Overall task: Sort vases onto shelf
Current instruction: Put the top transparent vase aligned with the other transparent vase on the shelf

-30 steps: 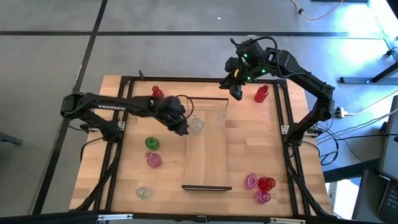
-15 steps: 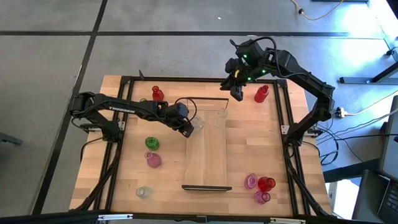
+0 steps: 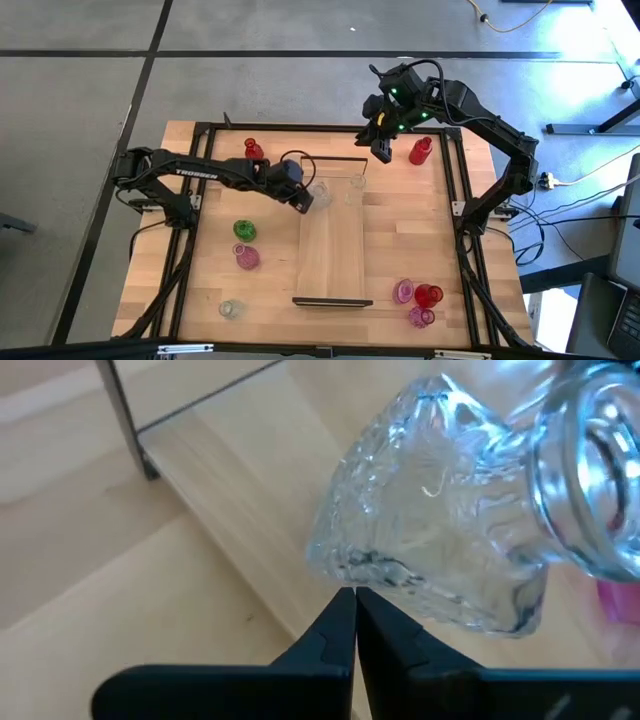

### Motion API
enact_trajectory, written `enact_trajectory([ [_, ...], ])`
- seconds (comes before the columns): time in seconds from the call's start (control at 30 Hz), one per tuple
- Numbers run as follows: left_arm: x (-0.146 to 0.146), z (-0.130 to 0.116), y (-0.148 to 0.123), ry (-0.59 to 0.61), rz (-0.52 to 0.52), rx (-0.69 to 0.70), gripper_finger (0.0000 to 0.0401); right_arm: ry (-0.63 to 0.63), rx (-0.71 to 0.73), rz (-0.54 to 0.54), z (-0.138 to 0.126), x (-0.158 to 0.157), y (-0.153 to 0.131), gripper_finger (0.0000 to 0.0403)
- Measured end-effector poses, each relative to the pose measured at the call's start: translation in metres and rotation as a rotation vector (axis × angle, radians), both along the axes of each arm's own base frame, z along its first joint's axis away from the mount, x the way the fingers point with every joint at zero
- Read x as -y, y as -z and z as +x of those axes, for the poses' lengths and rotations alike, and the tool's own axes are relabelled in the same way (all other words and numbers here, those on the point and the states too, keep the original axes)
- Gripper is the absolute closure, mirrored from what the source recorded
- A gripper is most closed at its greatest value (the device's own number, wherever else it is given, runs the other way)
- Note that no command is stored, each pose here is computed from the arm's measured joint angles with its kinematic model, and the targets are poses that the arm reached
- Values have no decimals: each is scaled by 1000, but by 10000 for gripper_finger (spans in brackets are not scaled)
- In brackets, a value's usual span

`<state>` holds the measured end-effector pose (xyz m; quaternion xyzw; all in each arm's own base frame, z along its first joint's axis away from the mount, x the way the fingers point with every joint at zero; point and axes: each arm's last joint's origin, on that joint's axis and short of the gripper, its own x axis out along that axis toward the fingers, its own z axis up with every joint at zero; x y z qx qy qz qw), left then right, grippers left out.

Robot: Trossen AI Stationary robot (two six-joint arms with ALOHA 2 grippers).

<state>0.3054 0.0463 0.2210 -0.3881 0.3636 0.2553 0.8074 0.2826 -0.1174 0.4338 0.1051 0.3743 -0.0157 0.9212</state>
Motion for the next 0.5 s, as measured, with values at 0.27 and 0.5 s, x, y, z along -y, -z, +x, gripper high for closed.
enact_trajectory([
  [0.27,-11,4,-5,-21,13,74,395,0,7,-4,1,0,-1,326],
  [0.5,-13,4,-5,-17,7,79,395,0,7,-4,0,0,-1,326],
])
